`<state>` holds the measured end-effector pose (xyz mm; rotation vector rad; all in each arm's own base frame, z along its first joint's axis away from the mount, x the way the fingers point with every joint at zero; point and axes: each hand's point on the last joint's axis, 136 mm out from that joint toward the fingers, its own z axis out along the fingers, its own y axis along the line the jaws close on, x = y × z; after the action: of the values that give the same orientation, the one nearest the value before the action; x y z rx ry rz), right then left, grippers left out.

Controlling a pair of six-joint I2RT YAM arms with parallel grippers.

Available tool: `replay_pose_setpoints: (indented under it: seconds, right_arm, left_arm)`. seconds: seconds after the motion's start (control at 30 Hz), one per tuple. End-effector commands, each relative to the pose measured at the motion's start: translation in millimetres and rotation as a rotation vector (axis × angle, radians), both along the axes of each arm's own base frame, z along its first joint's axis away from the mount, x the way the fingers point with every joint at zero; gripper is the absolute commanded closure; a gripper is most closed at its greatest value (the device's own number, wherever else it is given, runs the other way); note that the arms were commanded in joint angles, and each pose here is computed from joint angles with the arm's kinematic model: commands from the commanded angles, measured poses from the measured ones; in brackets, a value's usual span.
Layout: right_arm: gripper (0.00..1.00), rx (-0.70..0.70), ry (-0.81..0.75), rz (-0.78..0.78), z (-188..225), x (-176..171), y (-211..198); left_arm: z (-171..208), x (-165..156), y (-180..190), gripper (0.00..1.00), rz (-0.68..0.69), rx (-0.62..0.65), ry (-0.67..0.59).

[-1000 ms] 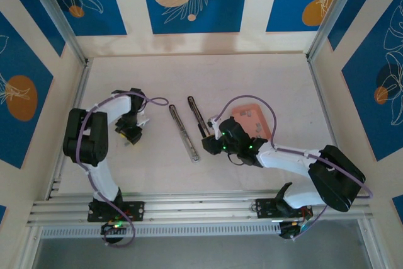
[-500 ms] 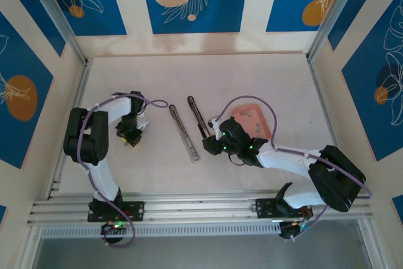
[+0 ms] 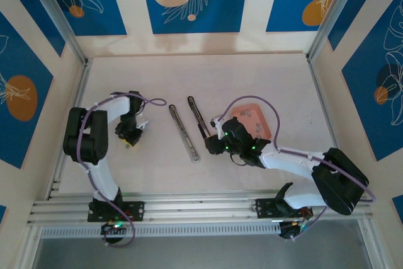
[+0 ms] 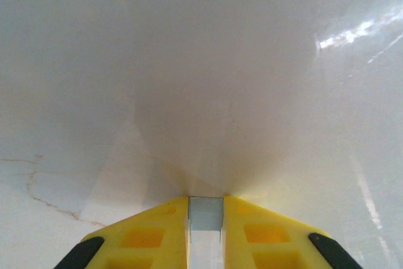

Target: Load the staples into the stapler

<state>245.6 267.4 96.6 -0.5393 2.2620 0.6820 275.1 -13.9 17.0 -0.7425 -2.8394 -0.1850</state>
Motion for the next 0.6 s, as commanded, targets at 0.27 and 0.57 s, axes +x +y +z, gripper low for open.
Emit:
replay_pose_setpoints:
  seconds: [0.27,0.57]
  right_arm:
    - [0.71,0.056,-0.023,-0.025,16.6,-1.2,-4.1]
    - [0.70,0.177,-0.089,0.056,54.2,-3.3,13.8]
  left_arm:
    - [47.4,12.9,-17.4,0.83,0.092,-0.166,-0.189]
    - [117.8,16.4,-93.3,0.84,0.067,-0.664,-0.450]
